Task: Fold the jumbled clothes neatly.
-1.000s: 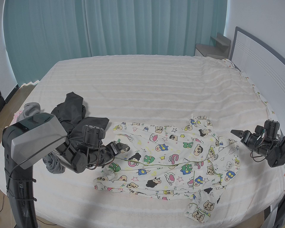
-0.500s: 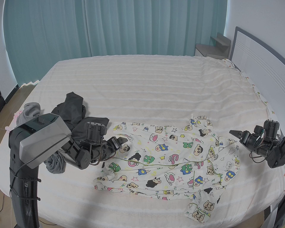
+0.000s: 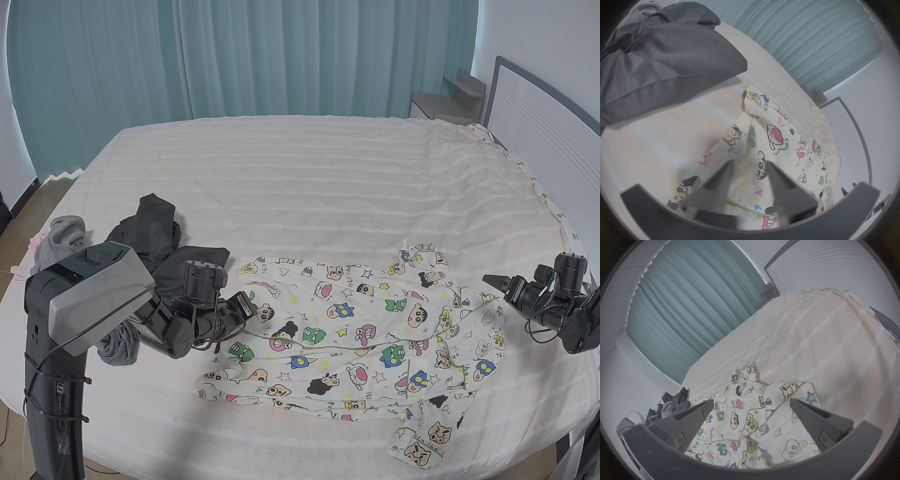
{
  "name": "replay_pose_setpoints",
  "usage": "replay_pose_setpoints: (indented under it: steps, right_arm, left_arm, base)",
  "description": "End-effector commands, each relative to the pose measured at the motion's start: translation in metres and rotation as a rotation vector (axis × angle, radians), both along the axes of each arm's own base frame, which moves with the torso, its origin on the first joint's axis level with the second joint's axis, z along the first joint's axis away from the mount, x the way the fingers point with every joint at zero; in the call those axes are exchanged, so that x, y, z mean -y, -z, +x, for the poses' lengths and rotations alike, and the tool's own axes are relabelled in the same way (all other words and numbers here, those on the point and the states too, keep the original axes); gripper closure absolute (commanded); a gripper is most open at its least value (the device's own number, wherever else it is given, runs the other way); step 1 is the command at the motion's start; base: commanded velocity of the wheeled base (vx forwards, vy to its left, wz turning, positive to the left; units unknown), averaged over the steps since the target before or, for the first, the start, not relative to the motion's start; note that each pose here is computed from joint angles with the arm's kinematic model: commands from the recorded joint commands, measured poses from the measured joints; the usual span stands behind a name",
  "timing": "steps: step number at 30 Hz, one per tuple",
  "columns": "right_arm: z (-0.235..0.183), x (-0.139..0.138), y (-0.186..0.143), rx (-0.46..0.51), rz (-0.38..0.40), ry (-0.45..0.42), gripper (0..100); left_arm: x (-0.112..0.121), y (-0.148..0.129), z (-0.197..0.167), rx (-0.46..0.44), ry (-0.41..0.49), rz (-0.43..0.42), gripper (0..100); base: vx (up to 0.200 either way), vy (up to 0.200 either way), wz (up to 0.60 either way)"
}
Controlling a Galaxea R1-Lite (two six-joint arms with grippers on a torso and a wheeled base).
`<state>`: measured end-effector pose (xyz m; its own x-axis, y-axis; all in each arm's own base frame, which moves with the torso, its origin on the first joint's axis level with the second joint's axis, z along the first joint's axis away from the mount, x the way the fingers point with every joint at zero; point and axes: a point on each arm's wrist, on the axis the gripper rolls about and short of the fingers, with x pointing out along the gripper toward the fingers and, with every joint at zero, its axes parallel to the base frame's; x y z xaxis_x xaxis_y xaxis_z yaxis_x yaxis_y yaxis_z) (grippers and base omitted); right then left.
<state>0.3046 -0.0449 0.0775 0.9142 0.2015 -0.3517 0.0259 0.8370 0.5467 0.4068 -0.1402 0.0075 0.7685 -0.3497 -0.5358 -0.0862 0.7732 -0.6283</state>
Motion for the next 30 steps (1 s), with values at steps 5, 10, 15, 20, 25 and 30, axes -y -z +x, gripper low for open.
replay_pose_setpoints:
  steps: [5, 10, 15, 20, 25, 30]
  right_arm:
    - [0.003, 0.001, 0.006, -0.016, 0.003, 0.001, 0]
    - [0.002, 0.001, 0.005, -0.014, 0.002, 0.001, 0]
    - [0.002, 0.001, 0.006, -0.016, 0.003, 0.001, 0]
    - [0.001, 0.001, 0.006, -0.017, 0.003, 0.001, 0]
    - [0.002, 0.001, 0.006, -0.016, 0.003, 0.001, 0]
    - [0.002, 0.001, 0.006, -0.017, 0.003, 0.001, 0]
  left_arm:
    - [-0.003, 0.005, -0.004, -0.022, -0.005, 0.007, 100]
    - [-0.008, -0.003, -0.003, -0.002, -0.039, 0.014, 100]
    - [-0.015, -0.006, -0.006, 0.001, -0.068, 0.024, 100]
    - [-0.023, -0.023, -0.004, 0.038, -0.094, 0.015, 100]
    - [-0.031, -0.033, -0.006, 0.054, -0.116, 0.013, 100]
    - [-0.035, -0.021, -0.018, 0.004, -0.128, 0.039, 100]
  base:
    - [0.0, 0.0, 0.0]
    - [0.0, 0.0, 0.0]
    - [0.0, 0.0, 0.0]
    - [0.0, 0.0, 0.0]
    - [0.0, 0.0, 0.0]
    - [0.0, 0.0, 0.0]
